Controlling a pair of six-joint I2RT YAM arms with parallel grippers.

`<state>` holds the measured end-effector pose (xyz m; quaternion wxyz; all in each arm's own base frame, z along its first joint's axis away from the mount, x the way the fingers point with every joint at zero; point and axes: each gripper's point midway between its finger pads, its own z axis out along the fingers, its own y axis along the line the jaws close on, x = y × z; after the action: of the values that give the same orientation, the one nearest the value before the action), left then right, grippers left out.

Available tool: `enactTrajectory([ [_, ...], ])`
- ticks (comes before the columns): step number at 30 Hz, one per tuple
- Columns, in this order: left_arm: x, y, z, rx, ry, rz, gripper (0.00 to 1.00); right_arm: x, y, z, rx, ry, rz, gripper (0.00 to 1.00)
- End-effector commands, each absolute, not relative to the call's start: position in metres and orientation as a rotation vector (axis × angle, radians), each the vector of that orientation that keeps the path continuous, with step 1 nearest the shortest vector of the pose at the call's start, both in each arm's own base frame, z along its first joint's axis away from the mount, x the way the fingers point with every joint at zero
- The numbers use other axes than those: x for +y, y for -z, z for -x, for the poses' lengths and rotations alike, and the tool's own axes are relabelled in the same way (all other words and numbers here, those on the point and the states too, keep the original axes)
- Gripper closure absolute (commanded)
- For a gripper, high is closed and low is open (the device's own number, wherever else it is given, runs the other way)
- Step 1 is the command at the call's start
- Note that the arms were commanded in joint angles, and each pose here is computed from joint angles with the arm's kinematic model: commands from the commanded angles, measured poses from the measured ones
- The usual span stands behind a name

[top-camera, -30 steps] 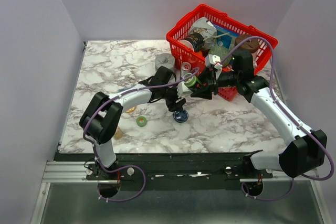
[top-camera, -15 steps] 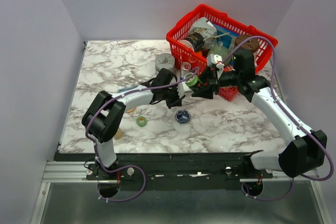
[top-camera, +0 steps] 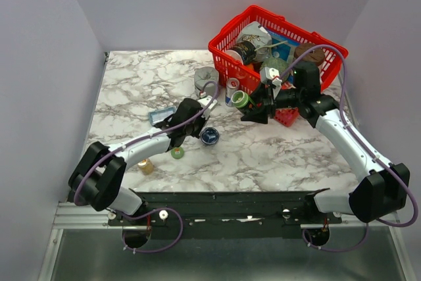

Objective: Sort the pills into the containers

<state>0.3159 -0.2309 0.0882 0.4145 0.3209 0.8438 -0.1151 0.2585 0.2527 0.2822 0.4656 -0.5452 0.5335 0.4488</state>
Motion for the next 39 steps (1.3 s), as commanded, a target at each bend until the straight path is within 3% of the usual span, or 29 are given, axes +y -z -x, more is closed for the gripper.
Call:
enactTrajectory([
  [1,-0.205,-0.088,-0.332,2.14,0.136,-0.537,1.0,0.252,-0.288,-0.252,1.264,-1.128,1.351,0.89],
  [14,-0.187,-0.083,-0.35,2.197,0.022,-0.341,1.0,0.252,-0.284,-0.254,1.278,-1.129,1.345,0.89],
  [24,-0.183,-0.082,-0.344,2.208,0.038,-0.285,0.51,0.252,-0.283,-0.255,1.283,-1.131,1.344,0.89],
  [30,-0.185,-0.11,-0.337,2.173,0.118,-0.239,0.37,0.252,-0.281,-0.258,1.289,-1.117,1.342,0.89],
  [31,-0.184,-0.124,-0.333,2.151,0.145,-0.22,0.29,0.252,-0.279,-0.259,1.296,-1.113,1.341,0.89],
  [36,-0.201,-0.18,-0.299,2.044,0.435,-0.266,0.04,0.251,-0.274,-0.263,1.315,-1.091,1.342,0.89],
  [39,-0.221,-0.231,-0.268,1.848,0.749,-0.392,0.01,0.252,-0.273,-0.263,1.314,-1.103,1.345,0.89],
])
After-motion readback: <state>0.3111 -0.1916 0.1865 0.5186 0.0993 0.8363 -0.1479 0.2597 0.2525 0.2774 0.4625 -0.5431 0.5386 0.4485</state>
